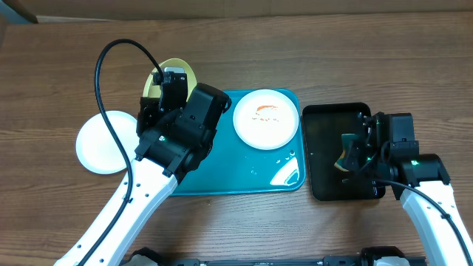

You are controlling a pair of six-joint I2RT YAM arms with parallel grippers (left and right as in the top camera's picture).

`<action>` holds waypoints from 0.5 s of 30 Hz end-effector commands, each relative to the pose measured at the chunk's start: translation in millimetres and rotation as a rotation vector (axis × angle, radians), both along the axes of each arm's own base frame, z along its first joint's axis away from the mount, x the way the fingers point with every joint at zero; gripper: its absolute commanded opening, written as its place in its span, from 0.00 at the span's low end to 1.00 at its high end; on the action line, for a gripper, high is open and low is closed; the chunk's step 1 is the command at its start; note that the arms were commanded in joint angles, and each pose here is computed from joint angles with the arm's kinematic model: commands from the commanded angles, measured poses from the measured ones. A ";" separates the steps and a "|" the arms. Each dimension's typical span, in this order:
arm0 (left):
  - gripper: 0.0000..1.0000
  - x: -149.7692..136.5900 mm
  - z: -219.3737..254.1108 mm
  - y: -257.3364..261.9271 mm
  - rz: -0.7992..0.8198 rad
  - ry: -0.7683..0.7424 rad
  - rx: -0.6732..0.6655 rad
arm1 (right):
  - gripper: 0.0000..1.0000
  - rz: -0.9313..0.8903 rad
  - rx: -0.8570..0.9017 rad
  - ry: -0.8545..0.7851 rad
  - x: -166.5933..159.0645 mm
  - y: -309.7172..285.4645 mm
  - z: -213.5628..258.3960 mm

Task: Clean dirty plates on tray and stack at the side
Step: 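Carry the yellow plate left with the left gripper and stack it on the white plate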

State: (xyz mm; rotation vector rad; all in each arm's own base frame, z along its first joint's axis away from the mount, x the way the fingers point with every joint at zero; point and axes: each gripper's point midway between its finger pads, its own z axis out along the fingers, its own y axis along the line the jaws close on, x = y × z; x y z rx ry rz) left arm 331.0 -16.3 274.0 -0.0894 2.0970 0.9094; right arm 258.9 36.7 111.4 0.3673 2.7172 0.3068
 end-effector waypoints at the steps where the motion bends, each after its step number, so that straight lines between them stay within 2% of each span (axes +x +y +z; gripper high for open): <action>1: 0.04 -1.7 17.9 2.9 0.012 -0.052 0.003 | 0.04 -0.011 -0.008 0.007 -0.5 -2.6 -2.7; 8: 0.04 -2.1 16.7 8.4 0.028 -0.047 0.000 | 0.04 -0.011 -0.008 0.007 -0.6 -2.7 -2.7; 15: 0.04 -9.1 -18.8 65.4 0.165 0.080 -0.166 | 0.04 -0.011 -0.009 0.017 -2.8 -2.8 -3.7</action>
